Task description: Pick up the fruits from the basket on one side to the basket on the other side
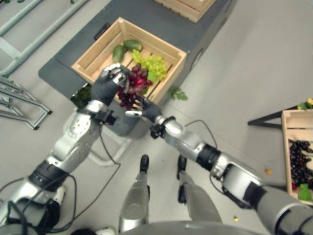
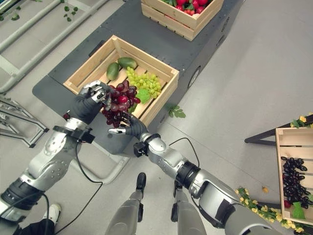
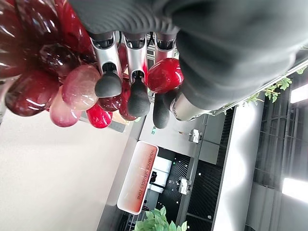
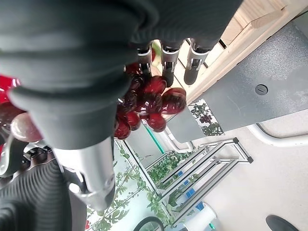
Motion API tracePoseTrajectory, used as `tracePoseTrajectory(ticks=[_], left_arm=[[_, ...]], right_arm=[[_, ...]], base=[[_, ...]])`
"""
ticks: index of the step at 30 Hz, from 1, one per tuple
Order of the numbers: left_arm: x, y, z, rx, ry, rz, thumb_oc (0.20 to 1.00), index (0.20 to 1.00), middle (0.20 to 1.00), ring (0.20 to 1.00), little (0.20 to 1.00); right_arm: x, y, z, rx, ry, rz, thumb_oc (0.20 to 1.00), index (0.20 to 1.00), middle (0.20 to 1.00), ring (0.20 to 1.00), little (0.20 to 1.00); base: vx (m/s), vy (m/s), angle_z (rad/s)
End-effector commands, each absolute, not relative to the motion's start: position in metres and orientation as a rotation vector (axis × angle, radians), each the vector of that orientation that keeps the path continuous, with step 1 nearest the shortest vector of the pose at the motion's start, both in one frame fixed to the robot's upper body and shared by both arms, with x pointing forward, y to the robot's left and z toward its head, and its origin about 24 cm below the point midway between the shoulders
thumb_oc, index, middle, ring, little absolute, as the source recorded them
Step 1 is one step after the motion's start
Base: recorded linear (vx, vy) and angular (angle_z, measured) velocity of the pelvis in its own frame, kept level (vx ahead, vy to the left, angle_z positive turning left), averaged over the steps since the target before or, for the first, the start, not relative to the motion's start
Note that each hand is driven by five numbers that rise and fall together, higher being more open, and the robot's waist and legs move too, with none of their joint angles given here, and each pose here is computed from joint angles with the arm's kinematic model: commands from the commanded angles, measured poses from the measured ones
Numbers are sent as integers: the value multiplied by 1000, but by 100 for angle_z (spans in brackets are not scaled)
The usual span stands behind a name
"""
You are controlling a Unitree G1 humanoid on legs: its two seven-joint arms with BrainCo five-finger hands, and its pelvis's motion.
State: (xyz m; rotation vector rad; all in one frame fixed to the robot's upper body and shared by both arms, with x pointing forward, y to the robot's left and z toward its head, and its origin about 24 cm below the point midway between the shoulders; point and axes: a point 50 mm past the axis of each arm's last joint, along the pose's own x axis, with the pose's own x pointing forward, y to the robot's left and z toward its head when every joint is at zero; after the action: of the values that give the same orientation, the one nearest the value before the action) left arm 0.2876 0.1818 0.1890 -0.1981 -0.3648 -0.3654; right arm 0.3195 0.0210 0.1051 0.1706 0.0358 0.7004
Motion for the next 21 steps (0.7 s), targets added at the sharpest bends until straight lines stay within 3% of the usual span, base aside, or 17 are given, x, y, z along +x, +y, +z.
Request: tracePoseTrajectory(ticks=[1, 21], left_arm=[[273, 167, 213, -235, -486, -473, 200, 200, 200, 200, 200], [274, 155, 207, -267, -463, -514, 200, 200, 200, 200, 200]], right_arm=[[305, 66, 135, 350, -29, 781, 1000, 1000, 1000, 1000, 1000], [307, 77, 129, 339, 38, 780, 1000, 1000, 1000, 1000, 1000]], base=[[0, 0, 0], [0, 0, 0]])
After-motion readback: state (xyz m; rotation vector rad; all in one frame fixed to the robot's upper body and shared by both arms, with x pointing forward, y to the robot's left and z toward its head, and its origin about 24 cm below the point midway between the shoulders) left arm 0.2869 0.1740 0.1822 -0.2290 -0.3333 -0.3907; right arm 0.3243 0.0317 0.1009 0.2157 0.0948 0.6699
